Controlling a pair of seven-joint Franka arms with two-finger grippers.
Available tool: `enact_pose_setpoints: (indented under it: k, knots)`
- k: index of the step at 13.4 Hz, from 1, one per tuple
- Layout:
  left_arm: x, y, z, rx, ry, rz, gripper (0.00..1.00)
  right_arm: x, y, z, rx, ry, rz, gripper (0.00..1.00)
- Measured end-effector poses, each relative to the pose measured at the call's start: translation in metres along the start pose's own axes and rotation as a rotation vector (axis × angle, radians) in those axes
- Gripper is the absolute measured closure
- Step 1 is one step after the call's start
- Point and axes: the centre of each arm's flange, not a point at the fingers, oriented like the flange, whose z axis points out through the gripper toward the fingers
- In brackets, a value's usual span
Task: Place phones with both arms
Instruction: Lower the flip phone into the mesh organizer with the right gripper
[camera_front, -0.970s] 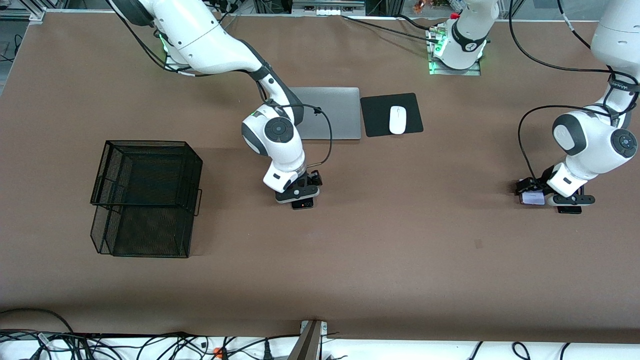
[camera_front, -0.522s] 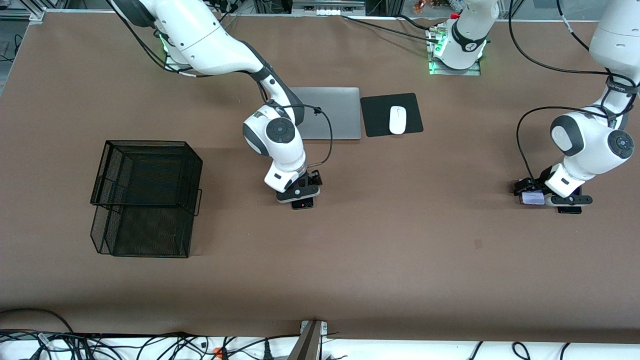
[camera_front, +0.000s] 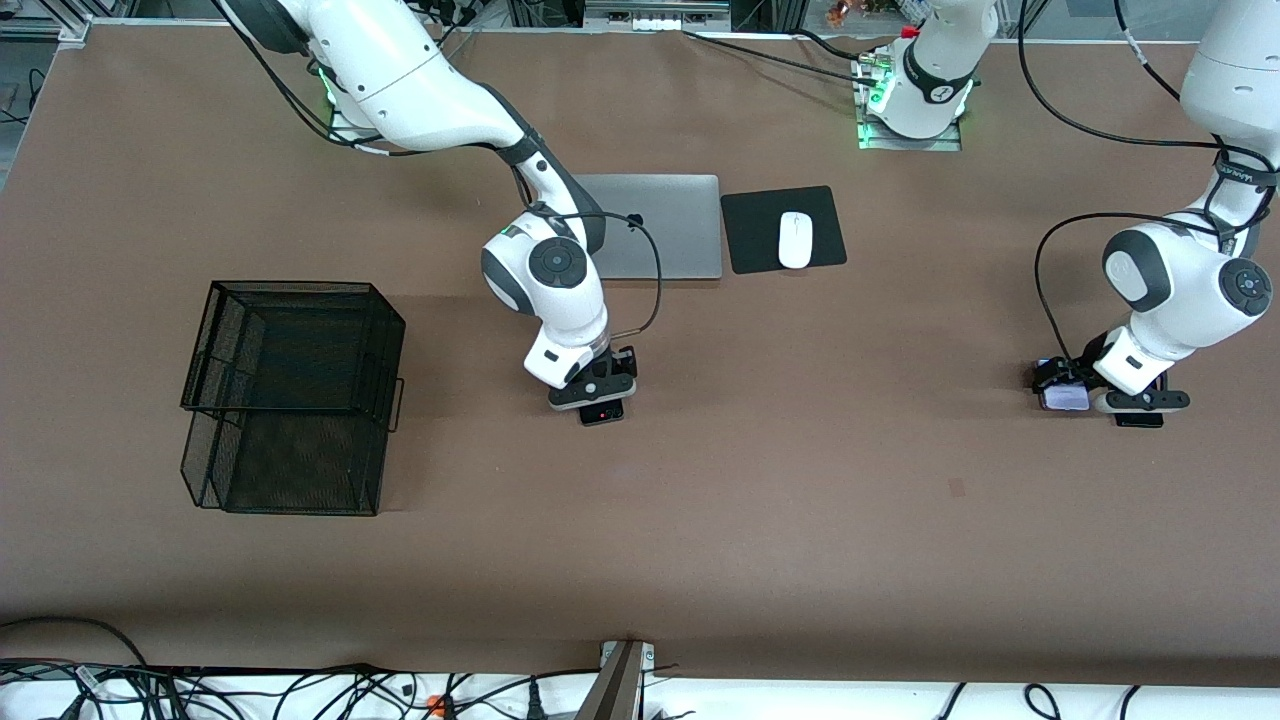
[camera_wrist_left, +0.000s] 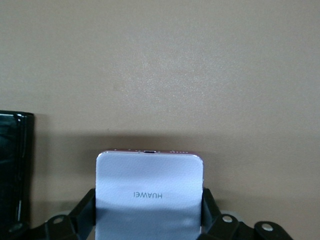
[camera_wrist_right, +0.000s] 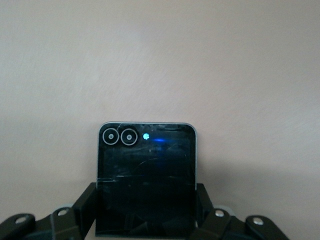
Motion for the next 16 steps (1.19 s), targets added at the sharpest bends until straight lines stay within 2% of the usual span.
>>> enact_pose_setpoints:
  k: [3, 5, 6, 8, 10, 12, 14, 16]
  knots:
    - [0.01, 0.002, -0.005, -0.005, 0.001, -0.002, 0.15, 0.049, 0.054, -0.087, -0.112, -0.006, 0.074, 0.21]
    - [0.025, 0.001, -0.019, -0.021, -0.04, -0.003, 0.15, 0.071, 0.106, -0.165, -0.162, -0.026, 0.108, 0.21]
    - [0.036, 0.001, -0.029, -0.028, -0.063, -0.005, 0.15, 0.077, 0.137, -0.2, -0.173, -0.046, 0.112, 0.21]
    - [0.058, 0.016, -0.049, -0.037, -0.095, -0.025, 0.15, 0.079, 0.208, -0.248, -0.165, -0.129, 0.097, 0.21]
    - [0.073, 0.058, -0.055, -0.036, -0.109, -0.067, 0.15, 0.068, 0.288, -0.27, -0.158, -0.214, 0.066, 0.21]
    - [0.08, 0.123, -0.047, -0.026, -0.131, -0.11, 0.15, 0.045, 0.36, -0.271, -0.142, -0.262, 0.057, 0.21]
    - [0.077, 0.198, -0.035, -0.002, -0.166, -0.13, 0.15, 0.014, 0.403, -0.254, -0.124, -0.278, 0.075, 0.21]
    - [0.067, 0.27, -0.026, 0.023, -0.194, -0.147, 0.15, -0.019, 0.424, -0.226, -0.114, -0.256, 0.097, 0.21]
